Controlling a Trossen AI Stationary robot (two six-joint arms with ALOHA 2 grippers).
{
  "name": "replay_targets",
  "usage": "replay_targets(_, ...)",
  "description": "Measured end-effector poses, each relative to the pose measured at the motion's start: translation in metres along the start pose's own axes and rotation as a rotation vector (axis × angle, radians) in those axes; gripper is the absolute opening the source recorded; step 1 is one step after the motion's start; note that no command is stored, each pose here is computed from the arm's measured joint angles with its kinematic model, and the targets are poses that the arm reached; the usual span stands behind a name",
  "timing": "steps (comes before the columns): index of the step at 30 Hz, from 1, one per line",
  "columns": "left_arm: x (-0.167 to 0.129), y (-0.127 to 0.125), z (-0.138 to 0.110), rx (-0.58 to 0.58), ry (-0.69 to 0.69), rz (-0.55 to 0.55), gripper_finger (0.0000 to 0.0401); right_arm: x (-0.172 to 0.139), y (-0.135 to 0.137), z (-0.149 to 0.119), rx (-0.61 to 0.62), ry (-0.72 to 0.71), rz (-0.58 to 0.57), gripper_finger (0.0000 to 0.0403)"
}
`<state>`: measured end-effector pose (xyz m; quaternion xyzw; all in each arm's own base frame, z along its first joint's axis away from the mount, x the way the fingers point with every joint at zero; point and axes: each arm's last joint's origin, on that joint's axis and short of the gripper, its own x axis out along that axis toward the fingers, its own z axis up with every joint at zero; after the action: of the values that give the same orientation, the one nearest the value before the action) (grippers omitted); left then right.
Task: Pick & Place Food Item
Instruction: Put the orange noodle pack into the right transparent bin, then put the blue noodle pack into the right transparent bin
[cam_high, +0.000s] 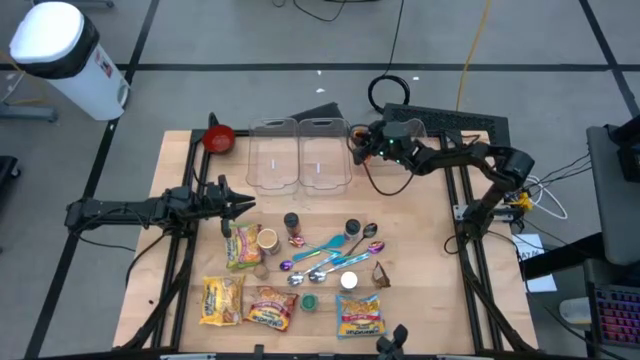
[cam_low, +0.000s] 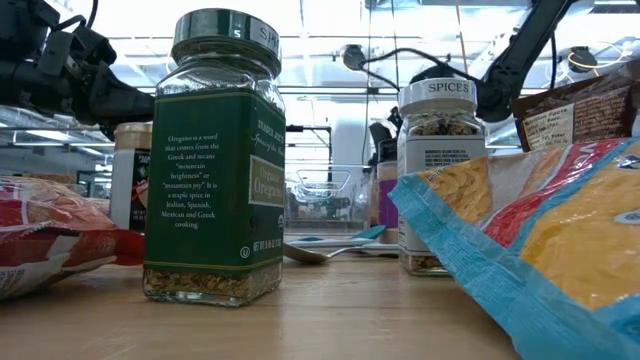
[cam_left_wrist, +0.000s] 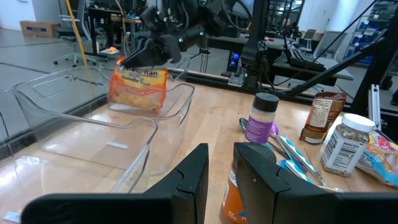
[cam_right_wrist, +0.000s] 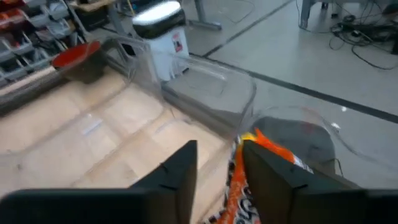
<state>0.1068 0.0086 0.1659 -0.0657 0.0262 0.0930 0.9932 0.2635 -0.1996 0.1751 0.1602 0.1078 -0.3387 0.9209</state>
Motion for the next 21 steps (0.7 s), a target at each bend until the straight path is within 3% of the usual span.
replay_targets(10, 0.000, 0.000, 0.000, 0.000, 0.000, 0.000, 0.0081, -0.024, 0.008, 0.025, -0.031, -0.024, 0.095, 0.0221)
replay_targets(21, 0.000, 0.000, 0.000, 0.000, 0.000, 0.000, 0.0081, -0.068, 0.013, 0.039, -0.068, 0.129, 0.108, 0.0234)
